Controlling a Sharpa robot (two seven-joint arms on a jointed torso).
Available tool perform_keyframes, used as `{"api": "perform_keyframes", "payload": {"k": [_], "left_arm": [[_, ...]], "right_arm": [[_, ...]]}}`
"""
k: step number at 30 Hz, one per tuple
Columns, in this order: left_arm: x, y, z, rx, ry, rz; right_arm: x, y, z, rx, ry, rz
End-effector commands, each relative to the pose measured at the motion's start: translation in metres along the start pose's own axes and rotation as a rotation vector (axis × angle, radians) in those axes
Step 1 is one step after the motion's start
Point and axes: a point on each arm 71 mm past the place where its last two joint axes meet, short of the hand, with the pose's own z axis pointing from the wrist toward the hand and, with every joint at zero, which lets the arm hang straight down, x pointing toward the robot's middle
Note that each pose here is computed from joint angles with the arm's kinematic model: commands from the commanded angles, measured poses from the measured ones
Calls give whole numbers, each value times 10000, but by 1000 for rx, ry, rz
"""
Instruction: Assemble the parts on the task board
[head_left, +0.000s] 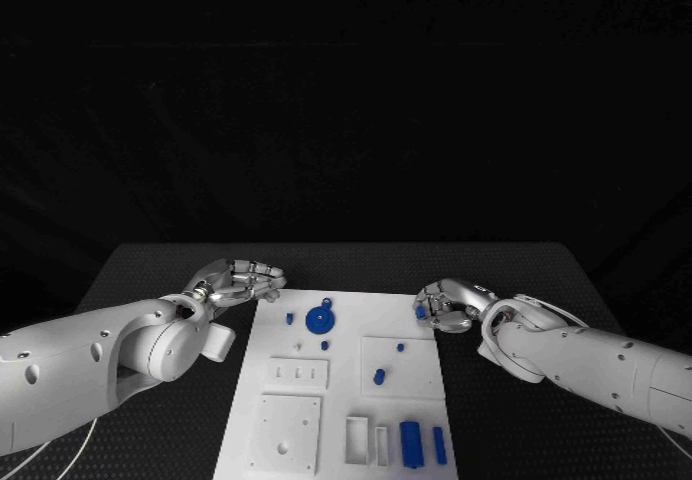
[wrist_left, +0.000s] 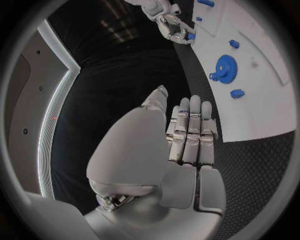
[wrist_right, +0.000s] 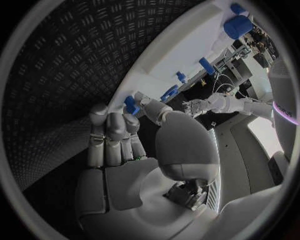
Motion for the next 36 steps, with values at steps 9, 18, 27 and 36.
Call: {"api": "perform_keyframes", "payload": {"k": [9,18,27,36], "left_arm": [[25,-9,0,5,18,4],[30,-9,0,3,21,7],[21,-7,-4,1,18,8],[21,-6,-5,0,19,9]], "right_arm": [[36,45,-8,-7,5,-12],[37,44,-8,11,0,-38],[33,10,-12,17,9,-43],[38,34,-7,14,4,-42]]}}
